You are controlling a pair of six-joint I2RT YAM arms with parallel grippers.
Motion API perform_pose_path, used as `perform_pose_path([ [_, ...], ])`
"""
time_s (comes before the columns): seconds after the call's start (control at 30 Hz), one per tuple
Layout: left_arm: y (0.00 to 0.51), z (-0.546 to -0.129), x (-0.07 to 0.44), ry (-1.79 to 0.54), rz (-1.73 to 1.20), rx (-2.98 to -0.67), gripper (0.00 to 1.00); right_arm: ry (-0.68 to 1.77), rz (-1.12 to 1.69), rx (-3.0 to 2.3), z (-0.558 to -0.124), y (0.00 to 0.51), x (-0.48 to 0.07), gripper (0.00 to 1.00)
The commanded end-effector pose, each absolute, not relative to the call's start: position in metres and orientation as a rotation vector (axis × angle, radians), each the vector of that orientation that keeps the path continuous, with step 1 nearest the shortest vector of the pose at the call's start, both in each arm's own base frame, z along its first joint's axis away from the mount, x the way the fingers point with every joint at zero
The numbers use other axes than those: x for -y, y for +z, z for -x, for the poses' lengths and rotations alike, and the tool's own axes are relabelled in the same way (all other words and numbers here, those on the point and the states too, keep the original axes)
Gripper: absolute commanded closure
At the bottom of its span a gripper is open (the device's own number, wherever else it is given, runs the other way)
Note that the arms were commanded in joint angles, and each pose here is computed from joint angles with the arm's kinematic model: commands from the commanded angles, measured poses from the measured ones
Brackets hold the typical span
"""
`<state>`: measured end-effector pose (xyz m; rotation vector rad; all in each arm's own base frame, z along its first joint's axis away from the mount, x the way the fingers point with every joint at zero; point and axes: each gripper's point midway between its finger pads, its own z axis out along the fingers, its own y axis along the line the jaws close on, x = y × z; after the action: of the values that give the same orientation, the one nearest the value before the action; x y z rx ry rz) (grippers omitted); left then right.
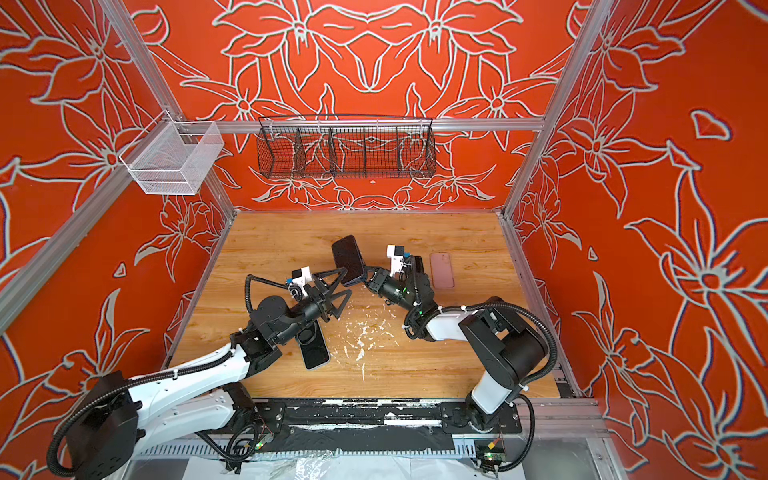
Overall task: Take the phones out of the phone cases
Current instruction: 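Grip the black phone with the left gripper and tilt it toward the table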
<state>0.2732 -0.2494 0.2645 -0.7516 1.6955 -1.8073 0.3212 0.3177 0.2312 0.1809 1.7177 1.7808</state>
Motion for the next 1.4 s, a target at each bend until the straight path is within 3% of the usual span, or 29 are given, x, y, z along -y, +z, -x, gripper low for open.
perform_pose_path([
  [0.0, 0.288, -0.275, 0.25, -1.852, 0.727, -1.614, 0.03, 1.819, -0.123, -1.582, -0.317, 0.264, -0.319, 1.0],
  [1.0, 0.275, -0.286, 0.229, -1.759, 0.836, -1.533, 0.0, 1.867, -0.069, -1.593, -0.306, 0.257, -0.339, 1.0],
  [1.37, 0.275, -0.283, 0.21, -1.631, 0.827, -1.529, 0.22, 1.852, -0.036, -1.58, -0.302, 0.26, -0.34, 1.0],
])
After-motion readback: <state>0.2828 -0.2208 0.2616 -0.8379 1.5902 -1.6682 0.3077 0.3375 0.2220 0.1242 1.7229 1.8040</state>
